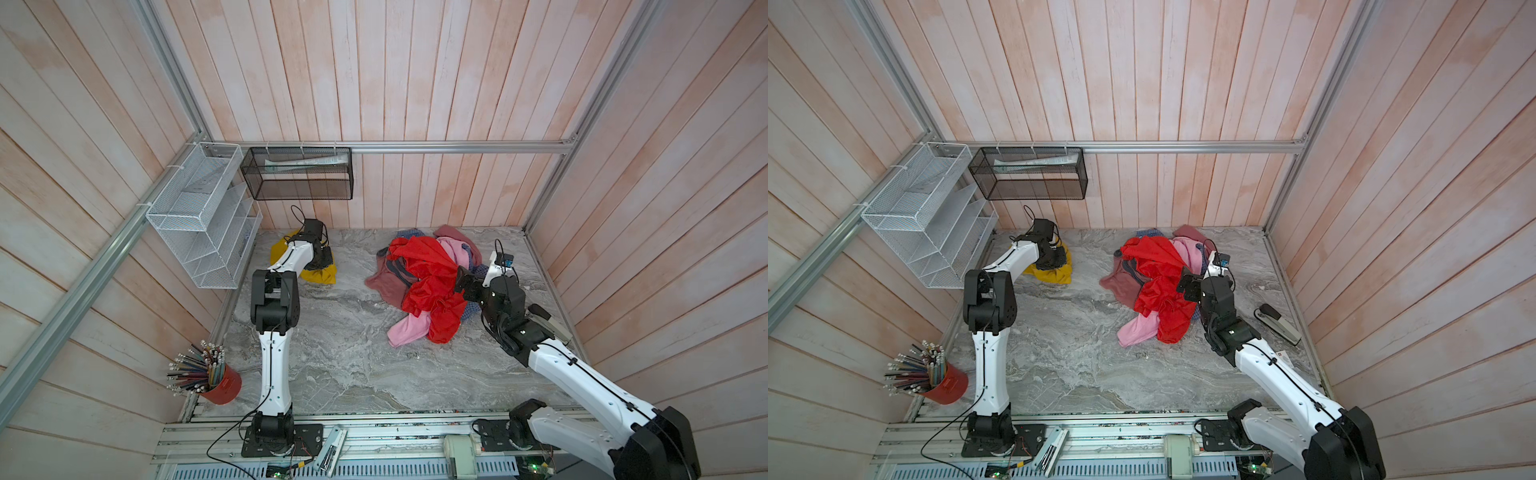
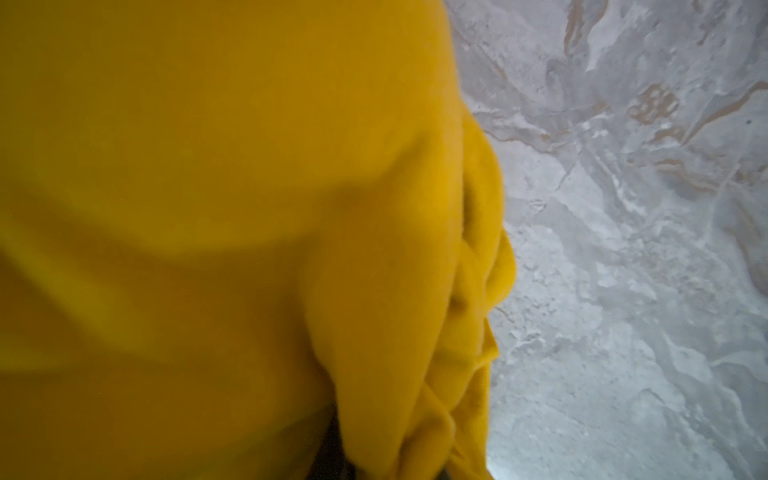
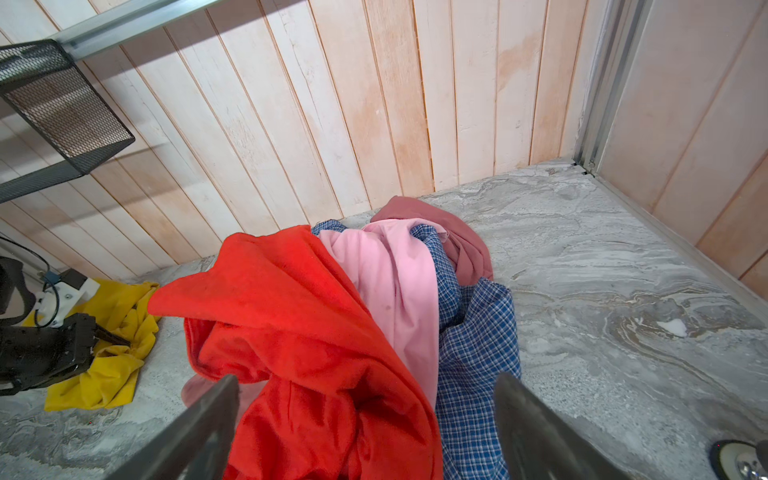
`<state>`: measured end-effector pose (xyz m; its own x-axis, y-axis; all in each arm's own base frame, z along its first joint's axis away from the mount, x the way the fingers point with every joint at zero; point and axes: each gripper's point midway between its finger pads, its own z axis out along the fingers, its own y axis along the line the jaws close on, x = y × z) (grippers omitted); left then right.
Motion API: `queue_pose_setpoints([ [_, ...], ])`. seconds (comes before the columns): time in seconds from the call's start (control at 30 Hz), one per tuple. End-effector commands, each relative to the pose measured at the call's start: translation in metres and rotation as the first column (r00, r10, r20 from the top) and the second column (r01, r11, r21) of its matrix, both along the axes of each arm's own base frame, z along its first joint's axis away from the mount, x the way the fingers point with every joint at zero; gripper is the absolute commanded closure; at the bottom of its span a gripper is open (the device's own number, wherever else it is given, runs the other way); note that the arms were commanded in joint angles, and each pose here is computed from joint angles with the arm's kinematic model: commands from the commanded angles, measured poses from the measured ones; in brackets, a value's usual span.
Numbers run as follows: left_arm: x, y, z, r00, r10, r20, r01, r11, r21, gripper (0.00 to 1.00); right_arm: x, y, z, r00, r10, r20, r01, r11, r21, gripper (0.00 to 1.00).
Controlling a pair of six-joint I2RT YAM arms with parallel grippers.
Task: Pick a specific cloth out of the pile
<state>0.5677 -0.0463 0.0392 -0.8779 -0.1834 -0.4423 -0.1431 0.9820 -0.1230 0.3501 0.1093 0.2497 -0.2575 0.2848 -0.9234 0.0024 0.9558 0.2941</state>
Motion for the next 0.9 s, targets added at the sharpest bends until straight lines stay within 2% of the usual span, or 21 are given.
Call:
queue_pose_setpoints([
  [0.0,-0.021,-0.004,-0.035,0.992,0.001,-0.123,-0.005,0.999,-0.036,0.83,-0.007,-0.012,-0.004,0.999,-0.042,-0.006,0.042,0.999,-0.019,0.04],
  [0.13,-0.024,-0.004,-0.028,0.994,0.013,-0.105,-0.017,0.999,-0.041,0.68,-0.012,-0.017,-0.007,0.999,-0.051,-0.001,0.051,0.998,-0.029,0.04],
  [0.3,-0.022,-0.009,-0.011,0.998,0.002,-0.062,-0.007,0.997,-0.074,0.43,-0.014,-0.013,-0.004,1.0,-0.005,0.022,0.006,0.999,-0.042,0.02],
  [0.43,-0.019,-0.012,0.01,1.0,-0.003,-0.011,0.002,0.996,-0.092,0.24,-0.014,-0.008,-0.004,0.999,0.042,0.031,-0.041,0.998,-0.041,0.02],
  [0.57,-0.019,-0.011,0.034,0.999,0.003,0.045,0.001,0.995,-0.098,0.12,-0.014,0.0,-0.002,0.994,0.098,0.041,-0.096,0.995,-0.034,0.02],
  [0.63,-0.019,-0.013,0.049,0.997,0.0,0.08,0.009,0.994,-0.11,0.02,-0.014,0.002,-0.001,0.993,0.111,0.041,-0.11,0.993,-0.035,0.02],
  [0.87,-0.03,-0.016,0.098,0.979,-0.008,0.203,0.036,0.99,-0.134,0.0,-0.014,-0.001,0.001,0.992,0.116,0.059,-0.115,0.993,-0.02,0.02],
])
